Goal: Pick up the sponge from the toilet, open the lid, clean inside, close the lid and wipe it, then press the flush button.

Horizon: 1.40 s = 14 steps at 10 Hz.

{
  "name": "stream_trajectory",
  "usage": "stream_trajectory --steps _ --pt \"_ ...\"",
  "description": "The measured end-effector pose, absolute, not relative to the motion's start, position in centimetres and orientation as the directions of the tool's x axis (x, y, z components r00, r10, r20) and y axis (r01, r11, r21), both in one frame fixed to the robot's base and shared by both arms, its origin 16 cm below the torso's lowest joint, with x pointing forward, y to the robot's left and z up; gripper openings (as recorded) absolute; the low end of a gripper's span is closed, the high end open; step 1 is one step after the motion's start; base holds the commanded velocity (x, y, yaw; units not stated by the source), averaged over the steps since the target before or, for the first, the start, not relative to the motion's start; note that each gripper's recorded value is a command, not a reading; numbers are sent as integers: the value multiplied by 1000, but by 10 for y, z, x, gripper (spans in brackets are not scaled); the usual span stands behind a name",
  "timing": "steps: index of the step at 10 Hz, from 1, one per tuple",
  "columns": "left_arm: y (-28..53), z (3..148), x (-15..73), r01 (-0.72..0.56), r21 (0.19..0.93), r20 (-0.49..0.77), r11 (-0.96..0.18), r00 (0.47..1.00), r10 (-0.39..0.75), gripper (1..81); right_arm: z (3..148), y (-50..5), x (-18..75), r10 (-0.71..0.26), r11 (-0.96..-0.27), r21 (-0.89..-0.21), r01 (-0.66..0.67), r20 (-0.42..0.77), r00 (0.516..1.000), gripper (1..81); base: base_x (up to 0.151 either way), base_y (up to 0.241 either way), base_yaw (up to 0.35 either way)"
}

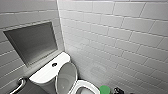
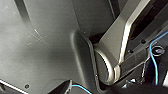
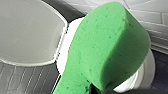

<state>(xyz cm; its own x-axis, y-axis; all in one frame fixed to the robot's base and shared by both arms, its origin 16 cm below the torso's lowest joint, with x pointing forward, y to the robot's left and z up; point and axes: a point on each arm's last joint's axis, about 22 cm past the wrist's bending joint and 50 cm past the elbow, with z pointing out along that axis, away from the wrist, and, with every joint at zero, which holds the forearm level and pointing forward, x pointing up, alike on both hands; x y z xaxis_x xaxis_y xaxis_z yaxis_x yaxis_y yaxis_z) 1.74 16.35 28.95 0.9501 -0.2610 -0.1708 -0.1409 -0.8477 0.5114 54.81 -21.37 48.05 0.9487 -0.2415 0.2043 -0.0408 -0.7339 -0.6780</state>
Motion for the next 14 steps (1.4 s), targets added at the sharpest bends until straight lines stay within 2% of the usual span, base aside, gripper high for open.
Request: stream_trajectory --steps 2,6,9,14 --pt "160 287 17 -140 515 -171 -846 950 -262 811 465 -199 561 -220 -749 -662 -37 196 956 10 0 0 0" --pt "150 260 14 -124 529 -192 -840 946 -260 811 455 -200 637 -202 -774 -633 12 265 943 10 0 0 0" --pt "147 241 0 -97 536 -238 -839 936 -260 811 399 -179 626 -178 -765 -644 -12 193 965 10 0 0 0" --pt "147 239 -2 -91 535 -248 -840 934 -259 811 430 -122 676 -115 -738 -671 79 240 964 10 0 0 0"
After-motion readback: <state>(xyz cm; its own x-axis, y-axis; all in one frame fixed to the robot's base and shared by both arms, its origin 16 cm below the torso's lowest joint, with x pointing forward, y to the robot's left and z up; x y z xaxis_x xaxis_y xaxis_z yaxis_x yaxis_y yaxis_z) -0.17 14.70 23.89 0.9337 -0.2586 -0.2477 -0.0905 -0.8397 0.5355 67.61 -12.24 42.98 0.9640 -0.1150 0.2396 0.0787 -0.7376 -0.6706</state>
